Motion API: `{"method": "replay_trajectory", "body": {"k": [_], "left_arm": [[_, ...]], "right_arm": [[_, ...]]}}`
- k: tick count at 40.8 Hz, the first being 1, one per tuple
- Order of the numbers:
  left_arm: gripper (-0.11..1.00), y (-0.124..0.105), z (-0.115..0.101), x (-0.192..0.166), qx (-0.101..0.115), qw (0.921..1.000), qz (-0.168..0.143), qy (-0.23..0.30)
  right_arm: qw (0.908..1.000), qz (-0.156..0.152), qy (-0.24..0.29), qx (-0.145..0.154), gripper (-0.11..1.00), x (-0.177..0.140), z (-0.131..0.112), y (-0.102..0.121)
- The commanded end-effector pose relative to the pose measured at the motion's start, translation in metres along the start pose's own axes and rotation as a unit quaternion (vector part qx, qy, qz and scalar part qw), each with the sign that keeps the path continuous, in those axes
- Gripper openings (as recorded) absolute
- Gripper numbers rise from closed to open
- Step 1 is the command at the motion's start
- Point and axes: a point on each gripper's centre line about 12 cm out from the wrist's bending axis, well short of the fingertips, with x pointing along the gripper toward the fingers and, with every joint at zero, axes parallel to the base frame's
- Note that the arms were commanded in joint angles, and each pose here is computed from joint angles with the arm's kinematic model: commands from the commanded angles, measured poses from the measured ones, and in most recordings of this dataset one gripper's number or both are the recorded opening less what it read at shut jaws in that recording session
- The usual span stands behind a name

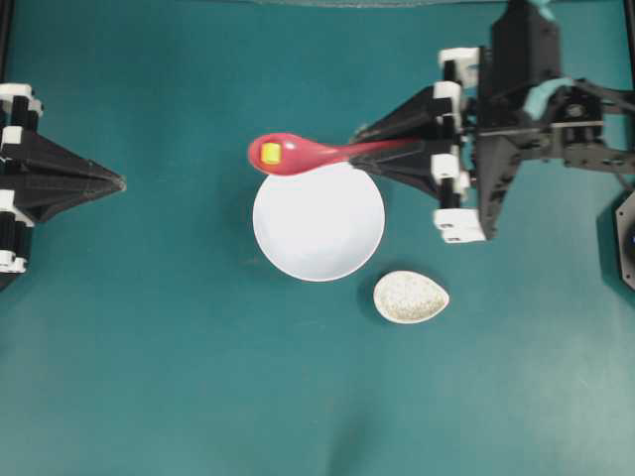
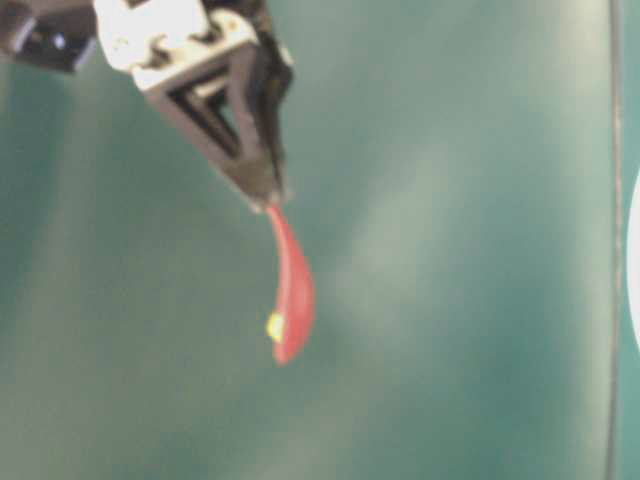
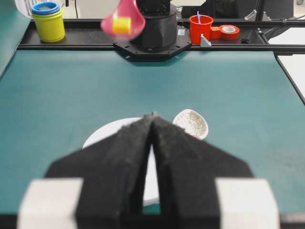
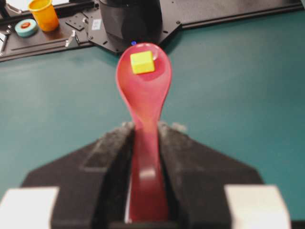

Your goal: Scoop the yellow hexagonal prism block from the bowl with a spoon using the right arm.

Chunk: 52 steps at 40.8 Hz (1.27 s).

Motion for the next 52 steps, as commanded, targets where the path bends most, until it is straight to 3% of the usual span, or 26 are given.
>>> {"method": "replay_trajectory", "body": {"k": [1,11,23,52], "left_arm": [[0.05,-0.0005,0.0092,0.002,0.0,0.9999,-0.002,-0.012],[0.05,-0.0005,0.0098,0.002,0.0,0.9999,-0.002,-0.012],[0.05,-0.0005,0.0095,0.0017,-0.002,0.9999,-0.002,-0.012],[0.05,-0.0005,0.0072,0.0018,-0.001,1.0,-0.002,-0.001]], "right_arm": [[0.9998,0.005,-0.017,-0.001,0.23,-0.0117,0.011,0.003],[0.9998,0.006,-0.019,-0.001,0.23,-0.0184,0.0105,0.0031],[0.9998,0.007,0.017,-0.001,0.23,-0.0167,0.002,0.0034],[1.0,0.006,-0.004,-0.002,0.23,-0.0167,0.0071,0.0032]]}}
